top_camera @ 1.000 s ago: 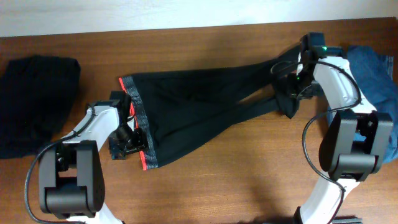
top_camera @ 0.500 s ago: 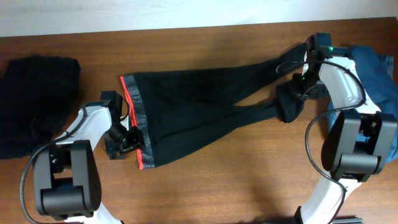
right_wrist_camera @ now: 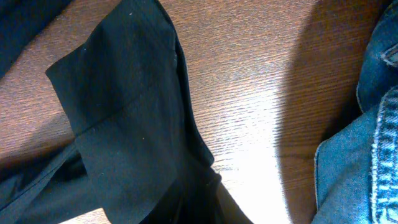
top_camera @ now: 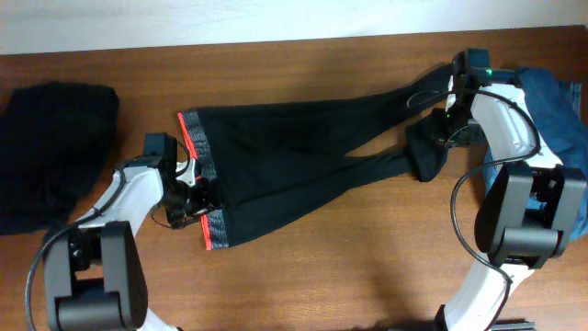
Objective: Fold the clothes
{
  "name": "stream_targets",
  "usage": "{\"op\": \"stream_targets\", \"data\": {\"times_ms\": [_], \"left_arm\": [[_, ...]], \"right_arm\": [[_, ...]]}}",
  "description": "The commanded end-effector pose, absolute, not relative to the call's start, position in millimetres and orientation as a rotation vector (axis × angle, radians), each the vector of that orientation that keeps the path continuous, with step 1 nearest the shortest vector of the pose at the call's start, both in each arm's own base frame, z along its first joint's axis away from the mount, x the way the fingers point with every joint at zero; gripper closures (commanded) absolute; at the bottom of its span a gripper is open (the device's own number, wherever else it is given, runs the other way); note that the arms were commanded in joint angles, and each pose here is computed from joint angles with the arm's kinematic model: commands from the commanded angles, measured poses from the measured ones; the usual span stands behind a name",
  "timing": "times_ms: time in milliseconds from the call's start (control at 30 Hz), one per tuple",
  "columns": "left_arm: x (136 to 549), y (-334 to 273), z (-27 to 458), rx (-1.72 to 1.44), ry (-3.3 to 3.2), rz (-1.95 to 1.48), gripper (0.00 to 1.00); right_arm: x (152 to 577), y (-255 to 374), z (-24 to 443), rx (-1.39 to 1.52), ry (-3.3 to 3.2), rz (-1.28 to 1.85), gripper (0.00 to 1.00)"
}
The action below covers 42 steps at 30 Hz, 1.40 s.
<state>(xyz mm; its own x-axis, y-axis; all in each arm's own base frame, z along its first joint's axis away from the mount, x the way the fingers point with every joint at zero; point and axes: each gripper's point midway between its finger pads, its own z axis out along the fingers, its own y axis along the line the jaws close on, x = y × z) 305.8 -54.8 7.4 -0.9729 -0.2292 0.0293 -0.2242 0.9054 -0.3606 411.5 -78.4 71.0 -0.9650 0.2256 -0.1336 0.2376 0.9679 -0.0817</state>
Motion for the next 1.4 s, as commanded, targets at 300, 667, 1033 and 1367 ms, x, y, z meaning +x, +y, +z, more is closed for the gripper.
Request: {"op": "stream_targets", "data": {"times_ms": [300,667,1033,1367], "left_arm": [[266.3,-62.6,-33.9,-0.363,3.163,-0.645,0.64],[264.9,-55.7,-32.9,-0.408,3.169,-0.642,1.00],[283.9,-19.6,-2.9,-0.509,3.123,-0.638,1.00],[295.1,30.0,-3.4,-0.544,3.093,-0.328,1.00]], "right_arm": [[415.1,-81.0,89.1,0.365,2.947,-0.139,0.84],[414.1,-80.9,88.9,0.366,2.951,-0.139,0.84],[412.4,-80.5,88.6,0.366,2.958,-0.138,0.84],[416.8,-58.1,88.4,0.182,2.968,0.042,0.84]]}}
